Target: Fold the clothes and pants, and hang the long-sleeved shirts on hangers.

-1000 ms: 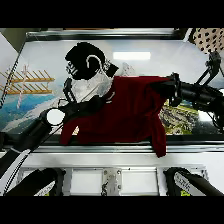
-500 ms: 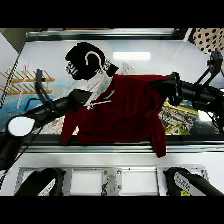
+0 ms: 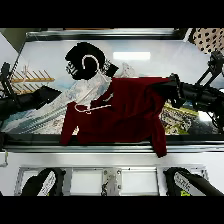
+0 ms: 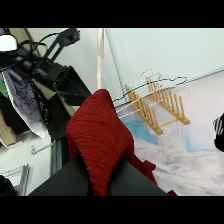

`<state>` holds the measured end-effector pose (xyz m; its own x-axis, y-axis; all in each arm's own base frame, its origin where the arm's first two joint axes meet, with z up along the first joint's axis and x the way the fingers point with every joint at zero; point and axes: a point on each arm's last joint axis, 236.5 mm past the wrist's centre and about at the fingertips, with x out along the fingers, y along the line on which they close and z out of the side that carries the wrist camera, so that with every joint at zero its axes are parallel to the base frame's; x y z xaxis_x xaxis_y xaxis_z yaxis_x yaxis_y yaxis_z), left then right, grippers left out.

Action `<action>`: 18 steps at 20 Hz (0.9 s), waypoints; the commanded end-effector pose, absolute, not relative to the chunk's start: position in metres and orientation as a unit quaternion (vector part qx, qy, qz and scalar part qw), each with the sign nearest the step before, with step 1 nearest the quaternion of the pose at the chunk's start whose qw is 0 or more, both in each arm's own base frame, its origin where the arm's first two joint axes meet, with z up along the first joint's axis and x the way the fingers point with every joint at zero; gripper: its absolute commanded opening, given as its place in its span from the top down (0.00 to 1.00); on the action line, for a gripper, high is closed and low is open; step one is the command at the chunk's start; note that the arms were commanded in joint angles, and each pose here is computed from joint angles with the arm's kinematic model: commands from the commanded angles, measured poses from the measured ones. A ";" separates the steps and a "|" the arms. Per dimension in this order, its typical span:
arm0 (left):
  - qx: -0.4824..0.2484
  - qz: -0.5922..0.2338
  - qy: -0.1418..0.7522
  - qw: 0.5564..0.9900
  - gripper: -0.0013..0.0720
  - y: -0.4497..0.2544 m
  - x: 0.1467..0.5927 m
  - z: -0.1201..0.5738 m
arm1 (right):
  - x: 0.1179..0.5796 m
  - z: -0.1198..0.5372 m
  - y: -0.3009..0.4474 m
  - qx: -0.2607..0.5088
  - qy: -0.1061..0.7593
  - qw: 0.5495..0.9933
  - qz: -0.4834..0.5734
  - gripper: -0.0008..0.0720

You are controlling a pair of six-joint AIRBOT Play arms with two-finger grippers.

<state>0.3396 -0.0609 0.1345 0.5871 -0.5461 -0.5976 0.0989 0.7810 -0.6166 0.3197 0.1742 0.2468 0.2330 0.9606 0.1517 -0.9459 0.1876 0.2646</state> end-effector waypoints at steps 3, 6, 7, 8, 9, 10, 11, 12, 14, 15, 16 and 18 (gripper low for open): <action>-0.248 -0.348 0.416 0.803 0.05 -0.075 0.360 0.116 | 0.311 0.249 0.176 0.167 0.034 0.756 0.632 0.96; -0.223 -0.410 0.450 0.761 0.05 -0.120 0.356 0.086 | 0.310 0.249 0.176 0.169 0.035 0.753 0.635 0.96; -0.213 -0.432 0.460 0.746 0.05 -0.137 0.352 0.077 | 0.310 0.249 0.176 0.170 0.036 0.753 0.635 0.96; -0.205 -0.449 0.470 0.732 0.05 -0.153 0.348 0.069 | 0.310 0.249 0.176 0.170 0.036 0.753 0.635 0.96; -0.199 -0.461 0.478 0.721 0.05 -0.166 0.344 0.062 | 0.310 0.249 0.176 0.170 0.036 0.753 0.635 0.96; -0.195 -0.469 0.486 0.711 0.05 -0.178 0.342 0.056 | 0.310 0.249 0.176 0.170 0.036 0.753 0.635 0.96; -0.191 -0.476 0.489 0.706 0.05 -0.186 0.340 0.051 | 0.310 0.249 0.176 0.170 0.036 0.753 0.634 0.96; -0.188 -0.484 0.490 0.700 0.05 -0.194 0.338 0.049 | 0.310 0.249 0.176 0.170 0.036 0.753 0.634 0.96; -0.193 -0.496 0.488 0.692 0.05 -0.205 0.336 0.048 | 0.310 0.249 0.176 0.170 0.036 0.753 0.635 0.96; -0.204 -0.500 0.484 0.689 0.05 -0.209 0.337 0.051 | 0.310 0.249 0.176 0.170 0.036 0.753 0.634 0.96; -0.205 -0.499 0.483 0.690 0.05 -0.210 0.338 0.050 | 0.310 0.249 0.176 0.170 0.036 0.753 0.635 0.96; -0.200 -0.499 0.484 0.690 0.05 -0.214 0.338 0.048 | 0.310 0.249 0.176 0.170 0.036 0.753 0.634 0.96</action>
